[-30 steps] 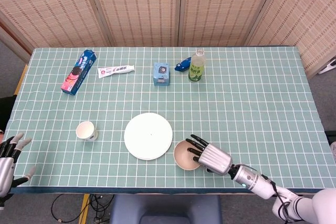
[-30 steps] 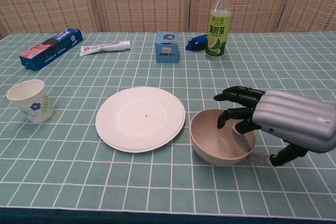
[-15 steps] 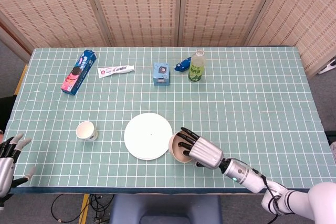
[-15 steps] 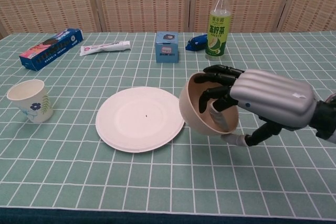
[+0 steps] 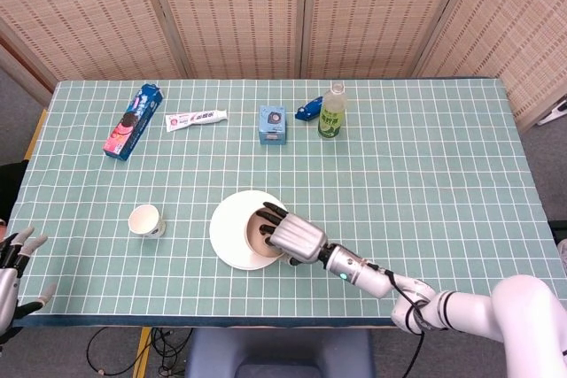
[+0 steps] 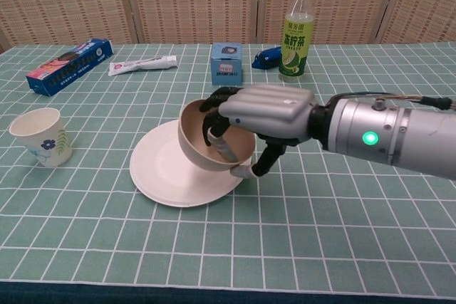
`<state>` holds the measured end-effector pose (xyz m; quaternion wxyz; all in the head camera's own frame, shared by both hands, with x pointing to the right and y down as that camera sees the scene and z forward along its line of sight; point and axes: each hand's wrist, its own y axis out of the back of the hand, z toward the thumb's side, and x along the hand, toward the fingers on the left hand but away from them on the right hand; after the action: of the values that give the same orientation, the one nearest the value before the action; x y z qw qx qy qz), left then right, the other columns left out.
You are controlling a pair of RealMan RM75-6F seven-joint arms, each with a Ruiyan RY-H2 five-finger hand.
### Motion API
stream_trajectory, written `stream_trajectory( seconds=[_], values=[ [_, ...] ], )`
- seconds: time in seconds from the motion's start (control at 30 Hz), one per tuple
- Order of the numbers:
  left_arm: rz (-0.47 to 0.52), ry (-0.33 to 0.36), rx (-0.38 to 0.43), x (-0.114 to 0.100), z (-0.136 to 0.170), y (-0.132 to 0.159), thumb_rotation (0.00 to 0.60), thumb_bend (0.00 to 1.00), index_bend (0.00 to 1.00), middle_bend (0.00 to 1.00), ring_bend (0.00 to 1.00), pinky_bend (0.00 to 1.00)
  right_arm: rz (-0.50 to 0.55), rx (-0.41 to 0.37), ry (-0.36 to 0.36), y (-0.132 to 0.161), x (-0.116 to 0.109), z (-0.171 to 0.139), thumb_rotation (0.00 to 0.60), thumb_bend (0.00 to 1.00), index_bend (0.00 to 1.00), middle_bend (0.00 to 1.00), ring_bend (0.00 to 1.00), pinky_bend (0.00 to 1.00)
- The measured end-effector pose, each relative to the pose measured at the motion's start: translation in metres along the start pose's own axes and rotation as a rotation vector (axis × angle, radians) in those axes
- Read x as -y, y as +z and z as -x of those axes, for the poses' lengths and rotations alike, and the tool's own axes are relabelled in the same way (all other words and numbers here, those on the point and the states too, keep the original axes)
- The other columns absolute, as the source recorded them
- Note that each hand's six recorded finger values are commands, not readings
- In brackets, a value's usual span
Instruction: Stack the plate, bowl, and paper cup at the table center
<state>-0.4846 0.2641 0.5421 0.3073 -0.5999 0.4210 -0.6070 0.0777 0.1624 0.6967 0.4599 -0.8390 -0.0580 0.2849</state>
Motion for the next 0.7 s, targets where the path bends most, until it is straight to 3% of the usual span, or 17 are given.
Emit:
stream_trajectory(
  seconds=[0.33,0.7],
  values=[
    [0.002,-0.004,-0.002,0.002,-0.001,-0.002,0.600,0.26,0.16,0.06,0.07,0.10,0.004,0.020,0.042,0.003,0.004,0.027,0.600,0.37,0.67,0.29,0.06,0.00],
    [0.002,-0.011,-0.001,0.004,-0.002,-0.001,0.600,0.26,0.16,0.06,0.07,0.10,0.018,0.050,0.061,-0.004,0.008,0.029,0.600,0.37,0.53,0.25,0.04,0.00]
  ],
)
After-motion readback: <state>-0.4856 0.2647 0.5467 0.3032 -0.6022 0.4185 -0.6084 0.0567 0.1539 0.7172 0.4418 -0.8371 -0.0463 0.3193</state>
